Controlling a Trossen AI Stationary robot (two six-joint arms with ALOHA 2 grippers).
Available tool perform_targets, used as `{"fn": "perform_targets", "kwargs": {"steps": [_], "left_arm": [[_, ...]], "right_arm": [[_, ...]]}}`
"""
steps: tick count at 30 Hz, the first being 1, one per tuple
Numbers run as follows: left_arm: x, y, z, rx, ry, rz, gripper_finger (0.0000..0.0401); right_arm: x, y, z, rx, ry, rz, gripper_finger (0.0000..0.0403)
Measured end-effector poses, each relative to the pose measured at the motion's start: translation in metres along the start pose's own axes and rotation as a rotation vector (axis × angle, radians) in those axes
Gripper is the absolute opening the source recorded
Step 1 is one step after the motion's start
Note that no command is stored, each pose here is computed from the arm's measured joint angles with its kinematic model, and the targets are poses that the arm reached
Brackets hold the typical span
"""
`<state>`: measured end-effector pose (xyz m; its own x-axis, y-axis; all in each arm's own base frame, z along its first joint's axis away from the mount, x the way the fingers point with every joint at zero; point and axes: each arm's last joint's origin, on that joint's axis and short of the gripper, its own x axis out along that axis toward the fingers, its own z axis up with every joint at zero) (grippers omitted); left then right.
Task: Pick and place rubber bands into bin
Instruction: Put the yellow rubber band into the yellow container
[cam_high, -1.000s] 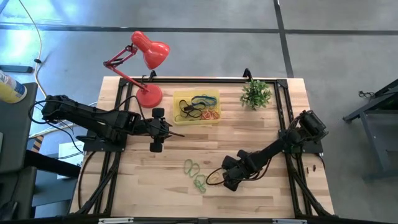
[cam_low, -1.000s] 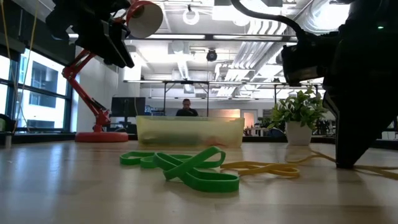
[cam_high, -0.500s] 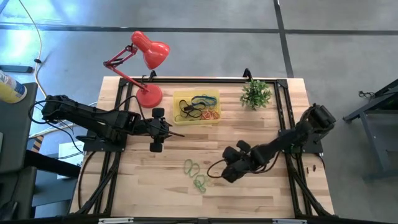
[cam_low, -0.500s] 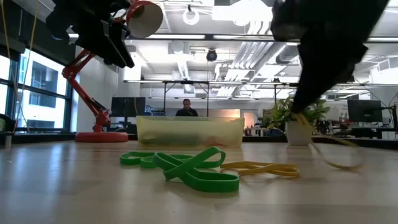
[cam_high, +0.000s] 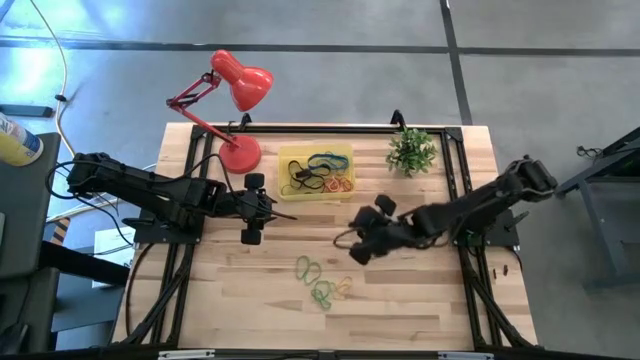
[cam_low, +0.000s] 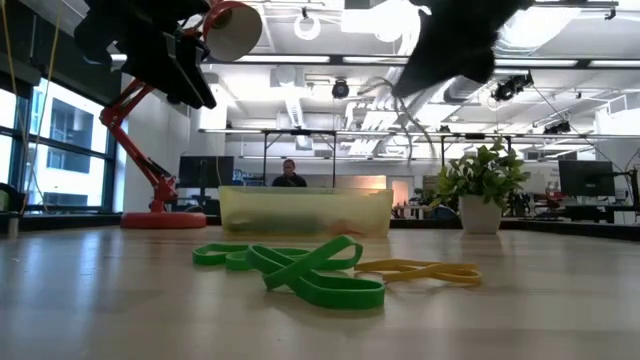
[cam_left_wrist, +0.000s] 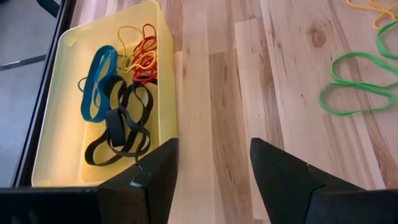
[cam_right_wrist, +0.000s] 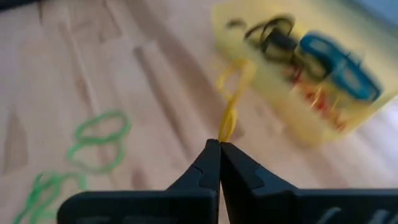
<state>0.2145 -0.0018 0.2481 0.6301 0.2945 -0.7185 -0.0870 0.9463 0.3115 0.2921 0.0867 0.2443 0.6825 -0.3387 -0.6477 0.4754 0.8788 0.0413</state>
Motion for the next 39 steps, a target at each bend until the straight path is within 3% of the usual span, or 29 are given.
{"fn": "perform_targets", "kwargs": {"steps": [10,18,28,39], "left_arm": [[0.0,0.0,0.0,-0.013,-0.003,0.001,0.0188],[0.0,0.0,0.003,-0.027,-0.028,0.003,0.0188],[0.0,0.001,0.003,-0.027,-0.025,0.029,0.0189],[0.0,0.002,0.003,-0.011,-0.024,0.048,0.0189]], "right_arm": [[0.008,-0.049,0.053,-0.046,-0.191,-0.086,0.0],[0.027,-0.1,0.076,-0.024,-0.195,-0.166,0.0],[0.04,-0.151,0.089,0.05,-0.172,-0.179,0.0],[0.096,-0.162,0.077,0.095,-0.079,-0.108,0.0]]}}
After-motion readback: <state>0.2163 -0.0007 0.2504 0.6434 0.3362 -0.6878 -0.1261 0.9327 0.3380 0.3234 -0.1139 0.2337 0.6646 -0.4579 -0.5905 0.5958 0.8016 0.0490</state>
